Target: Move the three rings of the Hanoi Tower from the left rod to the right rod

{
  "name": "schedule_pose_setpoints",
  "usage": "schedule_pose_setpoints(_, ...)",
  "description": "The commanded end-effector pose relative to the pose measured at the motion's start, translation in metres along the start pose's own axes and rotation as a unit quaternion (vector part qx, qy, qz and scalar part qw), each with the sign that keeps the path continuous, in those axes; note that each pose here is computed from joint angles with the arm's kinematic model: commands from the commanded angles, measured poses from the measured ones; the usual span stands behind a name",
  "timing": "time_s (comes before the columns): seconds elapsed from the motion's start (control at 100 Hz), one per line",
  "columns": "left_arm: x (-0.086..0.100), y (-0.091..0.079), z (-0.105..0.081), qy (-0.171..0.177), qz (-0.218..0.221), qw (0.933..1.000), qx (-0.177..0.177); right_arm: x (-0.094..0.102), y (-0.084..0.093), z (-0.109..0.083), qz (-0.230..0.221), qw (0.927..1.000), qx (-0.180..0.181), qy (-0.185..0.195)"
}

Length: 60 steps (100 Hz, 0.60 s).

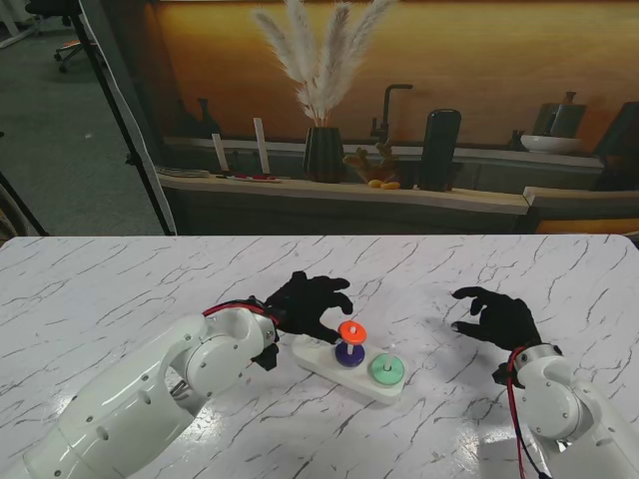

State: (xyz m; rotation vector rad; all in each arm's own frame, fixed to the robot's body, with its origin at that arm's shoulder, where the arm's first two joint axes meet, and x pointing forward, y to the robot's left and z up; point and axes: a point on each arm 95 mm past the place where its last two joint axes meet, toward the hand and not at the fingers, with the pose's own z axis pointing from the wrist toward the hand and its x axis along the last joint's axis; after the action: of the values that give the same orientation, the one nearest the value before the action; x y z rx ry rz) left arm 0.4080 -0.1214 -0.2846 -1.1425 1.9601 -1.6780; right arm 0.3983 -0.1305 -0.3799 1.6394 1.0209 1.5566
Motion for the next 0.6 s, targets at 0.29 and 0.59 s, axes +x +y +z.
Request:
schedule_pose_setpoints(0.29, 0.0050, 0.0022, 0.0011, 0.010, -0.004, 0.9999, -0.004, 0.0012, -0.0044, -0.0020, 0.003, 1.0000, 0.003, 0.000)
schedule_pose_setpoints(0.59, 0.0050, 0.0045, 0.0018, 0.009, -0.008, 0.9999, -0.009, 0.0012, -0.0046, -0.0020, 0.004, 1.0000, 0.003, -0.001)
